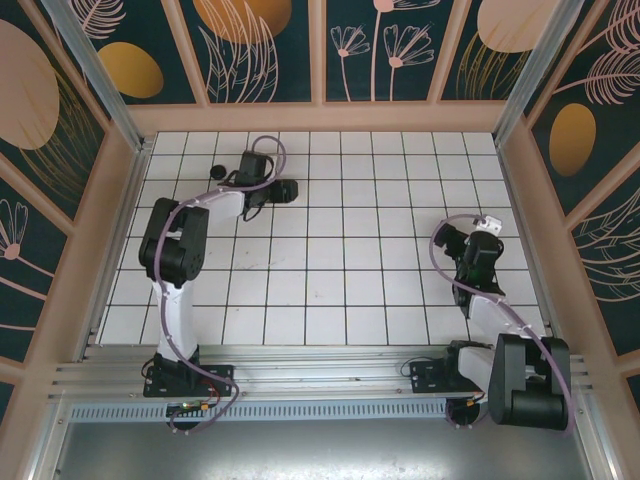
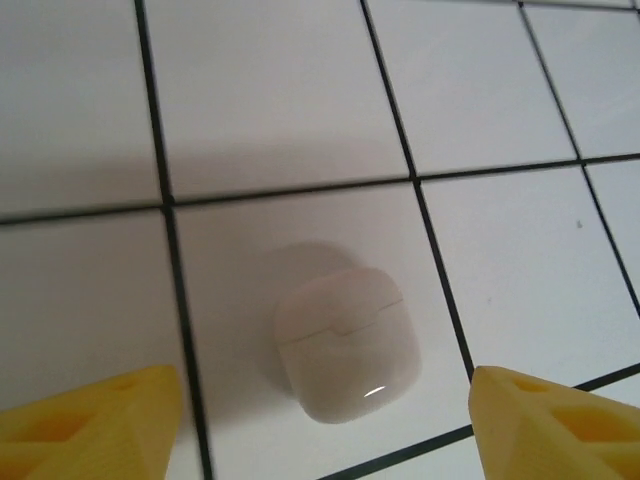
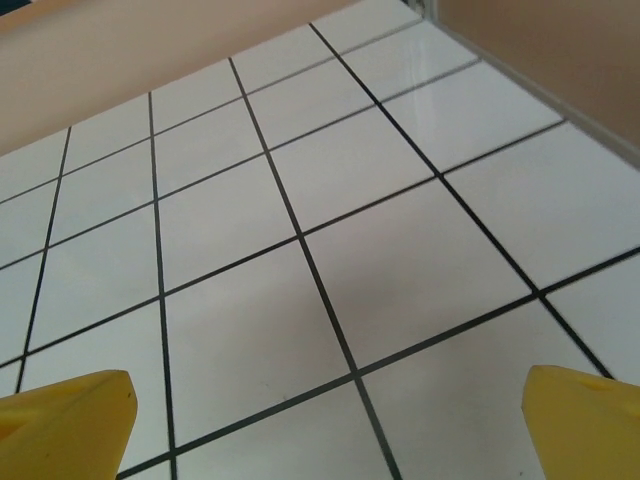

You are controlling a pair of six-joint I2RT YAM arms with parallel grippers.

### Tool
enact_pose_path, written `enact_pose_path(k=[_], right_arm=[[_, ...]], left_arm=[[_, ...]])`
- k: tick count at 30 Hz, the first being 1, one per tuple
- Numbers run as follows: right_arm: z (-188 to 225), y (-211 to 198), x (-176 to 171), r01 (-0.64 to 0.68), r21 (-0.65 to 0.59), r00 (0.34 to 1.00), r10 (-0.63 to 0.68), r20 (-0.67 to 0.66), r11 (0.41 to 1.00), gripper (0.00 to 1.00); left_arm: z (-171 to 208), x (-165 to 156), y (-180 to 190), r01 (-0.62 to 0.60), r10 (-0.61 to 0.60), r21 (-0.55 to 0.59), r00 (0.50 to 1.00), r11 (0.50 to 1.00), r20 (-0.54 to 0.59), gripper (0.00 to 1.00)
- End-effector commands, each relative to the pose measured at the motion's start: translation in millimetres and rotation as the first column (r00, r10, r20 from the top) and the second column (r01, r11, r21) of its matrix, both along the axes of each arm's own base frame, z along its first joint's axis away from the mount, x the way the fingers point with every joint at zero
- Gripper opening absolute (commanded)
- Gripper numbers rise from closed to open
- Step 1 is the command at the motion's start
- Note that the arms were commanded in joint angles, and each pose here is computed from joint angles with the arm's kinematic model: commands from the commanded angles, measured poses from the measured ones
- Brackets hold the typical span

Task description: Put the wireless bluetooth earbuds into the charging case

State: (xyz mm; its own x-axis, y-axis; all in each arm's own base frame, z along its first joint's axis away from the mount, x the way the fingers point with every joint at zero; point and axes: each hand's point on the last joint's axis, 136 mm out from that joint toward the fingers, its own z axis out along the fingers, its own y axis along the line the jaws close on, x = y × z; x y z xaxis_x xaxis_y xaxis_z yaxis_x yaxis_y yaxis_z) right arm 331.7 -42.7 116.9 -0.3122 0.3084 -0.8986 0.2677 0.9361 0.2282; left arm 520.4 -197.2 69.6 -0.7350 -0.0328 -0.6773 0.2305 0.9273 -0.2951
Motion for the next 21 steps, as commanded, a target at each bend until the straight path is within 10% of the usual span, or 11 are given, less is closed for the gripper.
enact_pose_path(k=[1,21], right_arm=[[31,-4,7,-0.008,-0.125,0.988,0.027,0.151,0.992,0.99],[13,15,38,-0.100,-0.130,0.961,0.130,0.244,0.986,0.99]], left_arm=[[80,13,17,-0.026,0.007,0.102,0.982,0.994,0.187,0.88],[88,-80,159,-0.427,0.266,0.205,0.804,0.881,0.531,0.99]])
